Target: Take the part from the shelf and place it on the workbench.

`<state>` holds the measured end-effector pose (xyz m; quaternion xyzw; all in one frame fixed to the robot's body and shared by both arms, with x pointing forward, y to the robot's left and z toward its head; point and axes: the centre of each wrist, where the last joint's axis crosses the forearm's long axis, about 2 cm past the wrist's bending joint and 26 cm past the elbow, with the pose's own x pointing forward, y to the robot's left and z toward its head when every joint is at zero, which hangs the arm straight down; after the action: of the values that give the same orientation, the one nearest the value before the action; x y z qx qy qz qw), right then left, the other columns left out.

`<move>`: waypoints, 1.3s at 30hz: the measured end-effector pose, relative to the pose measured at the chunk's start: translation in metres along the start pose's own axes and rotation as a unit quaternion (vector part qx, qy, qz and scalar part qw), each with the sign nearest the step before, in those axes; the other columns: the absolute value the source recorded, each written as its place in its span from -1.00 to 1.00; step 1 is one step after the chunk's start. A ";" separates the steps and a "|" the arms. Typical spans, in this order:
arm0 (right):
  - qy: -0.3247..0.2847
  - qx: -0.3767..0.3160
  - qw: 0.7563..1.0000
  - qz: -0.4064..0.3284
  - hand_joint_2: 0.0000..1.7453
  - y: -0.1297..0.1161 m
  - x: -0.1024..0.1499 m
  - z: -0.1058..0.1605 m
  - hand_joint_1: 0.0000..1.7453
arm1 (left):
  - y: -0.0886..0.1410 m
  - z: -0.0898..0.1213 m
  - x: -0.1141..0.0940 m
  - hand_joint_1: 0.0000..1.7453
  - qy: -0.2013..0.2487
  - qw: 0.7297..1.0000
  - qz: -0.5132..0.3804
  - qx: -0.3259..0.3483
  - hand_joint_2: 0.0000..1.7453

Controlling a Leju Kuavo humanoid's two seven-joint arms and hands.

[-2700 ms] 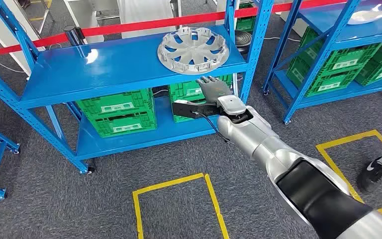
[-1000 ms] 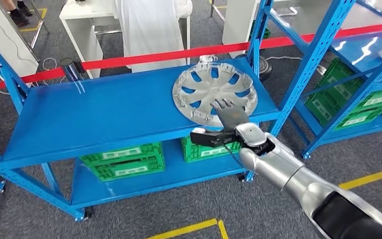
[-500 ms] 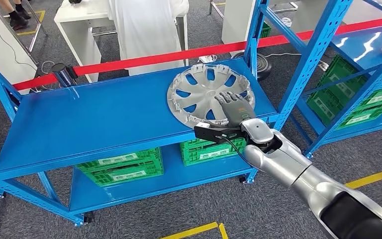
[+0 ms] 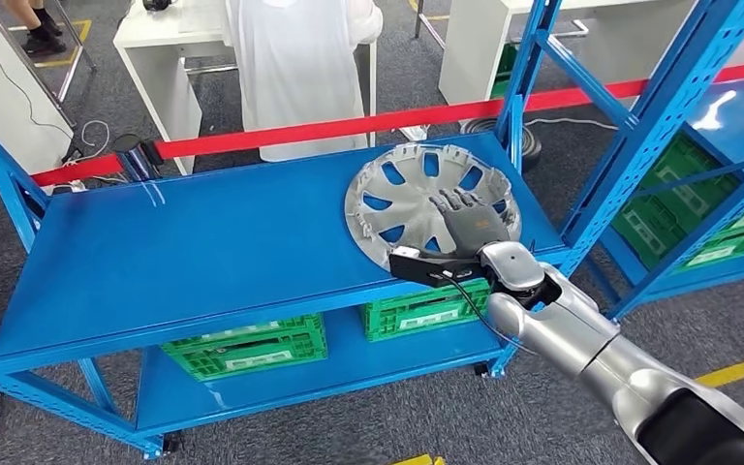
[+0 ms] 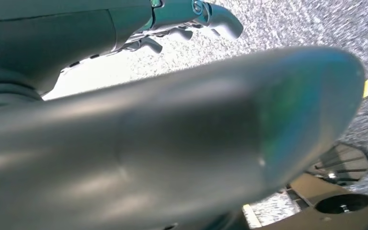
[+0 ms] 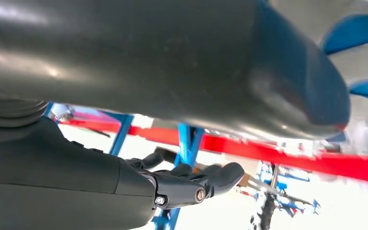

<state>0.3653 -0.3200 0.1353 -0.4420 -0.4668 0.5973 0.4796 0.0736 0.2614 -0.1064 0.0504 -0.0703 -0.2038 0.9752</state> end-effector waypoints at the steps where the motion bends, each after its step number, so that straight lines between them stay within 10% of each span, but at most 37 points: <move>1: 0.002 0.006 1.000 -0.003 -1.00 0.006 0.001 0.002 -1.00 | 0.000 0.000 0.000 -1.00 0.000 1.000 0.002 0.000 -1.00; 12: 0.043 0.067 0.996 -0.035 -1.00 0.072 0.014 0.037 -1.00 | 0.001 0.000 -0.003 -1.00 0.001 1.000 0.006 0.002 -1.00; 16: 0.054 0.085 0.993 -0.066 1.00 0.080 0.013 0.038 -1.00 | 0.002 0.000 -0.003 -1.00 -0.001 1.000 0.007 0.003 -1.00; 39: 0.084 0.117 0.980 -0.139 1.00 0.093 0.013 0.032 -1.00 | 0.003 0.000 -0.002 -1.00 -0.006 1.000 0.003 0.012 -1.00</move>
<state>0.3168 -0.3213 0.0481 -0.3628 -0.4087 0.5361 0.6434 0.0726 0.2647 -0.1067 0.0603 -0.0784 -0.1999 0.9748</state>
